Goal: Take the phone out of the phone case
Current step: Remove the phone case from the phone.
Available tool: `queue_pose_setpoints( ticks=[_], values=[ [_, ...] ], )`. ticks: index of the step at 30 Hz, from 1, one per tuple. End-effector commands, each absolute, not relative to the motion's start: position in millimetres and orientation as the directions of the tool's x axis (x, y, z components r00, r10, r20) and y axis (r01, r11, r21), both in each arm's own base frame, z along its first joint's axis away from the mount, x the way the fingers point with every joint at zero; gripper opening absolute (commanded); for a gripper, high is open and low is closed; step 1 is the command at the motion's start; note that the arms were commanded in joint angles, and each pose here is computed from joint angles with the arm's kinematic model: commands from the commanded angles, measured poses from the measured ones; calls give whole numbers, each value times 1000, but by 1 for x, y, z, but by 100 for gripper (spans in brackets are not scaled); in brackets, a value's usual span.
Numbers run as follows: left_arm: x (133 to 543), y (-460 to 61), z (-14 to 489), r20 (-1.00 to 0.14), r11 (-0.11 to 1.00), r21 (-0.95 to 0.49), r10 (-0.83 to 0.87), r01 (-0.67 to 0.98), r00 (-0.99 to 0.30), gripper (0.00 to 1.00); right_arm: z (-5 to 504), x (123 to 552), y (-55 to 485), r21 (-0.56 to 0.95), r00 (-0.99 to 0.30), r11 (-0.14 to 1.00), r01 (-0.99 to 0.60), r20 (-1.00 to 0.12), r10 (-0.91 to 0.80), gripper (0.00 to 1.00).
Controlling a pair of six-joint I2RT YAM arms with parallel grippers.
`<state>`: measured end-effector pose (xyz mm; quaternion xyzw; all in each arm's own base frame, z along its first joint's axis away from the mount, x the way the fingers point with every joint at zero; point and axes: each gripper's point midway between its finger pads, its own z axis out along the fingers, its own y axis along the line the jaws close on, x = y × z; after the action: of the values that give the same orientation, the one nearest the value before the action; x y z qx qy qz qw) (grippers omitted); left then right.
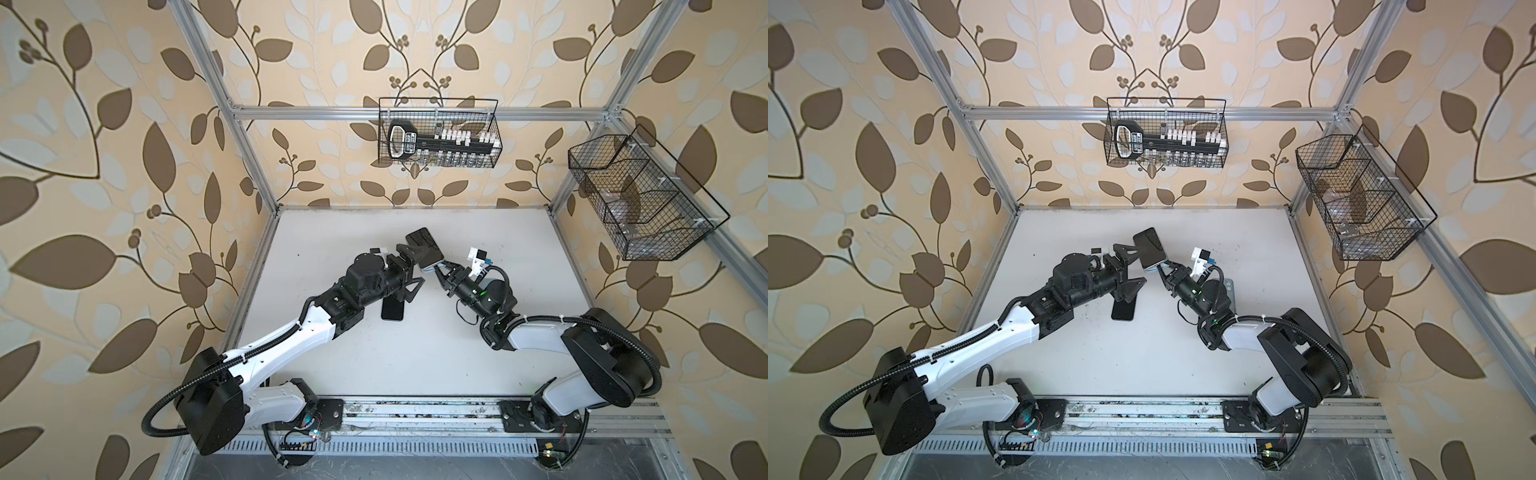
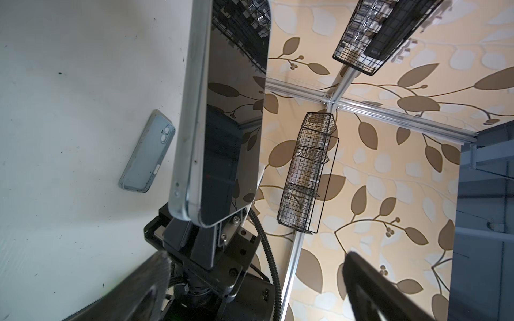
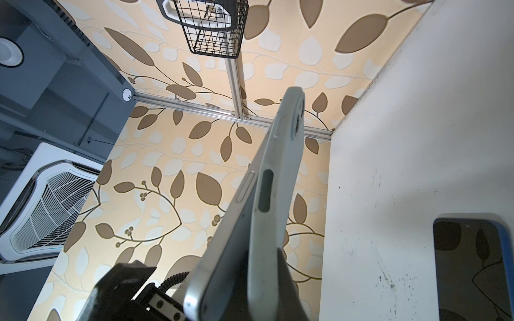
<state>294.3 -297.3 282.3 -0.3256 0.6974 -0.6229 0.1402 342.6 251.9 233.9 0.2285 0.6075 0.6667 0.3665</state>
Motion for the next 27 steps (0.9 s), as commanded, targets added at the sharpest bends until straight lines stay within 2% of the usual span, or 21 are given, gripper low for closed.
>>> queue_pose_setpoints(
  ticks=[1, 17, 27],
  values=[
    [297, -302, 300, 208, -39, -971, -623, -236, -754, 99, 277, 339, 250, 942, -604, -72, -328, -150, 783, 0],
    [308, -318, 311, 242, -100, -969, -588, -227, -772, 99, 274, 338, 254, 942, -613, -73, -328, -153, 775, 0],
    [309, -316, 322, 215, -99, -976, -598, -195, -772, 99, 267, 338, 256, 944, -609, -53, -325, -165, 776, 0]
  ],
)
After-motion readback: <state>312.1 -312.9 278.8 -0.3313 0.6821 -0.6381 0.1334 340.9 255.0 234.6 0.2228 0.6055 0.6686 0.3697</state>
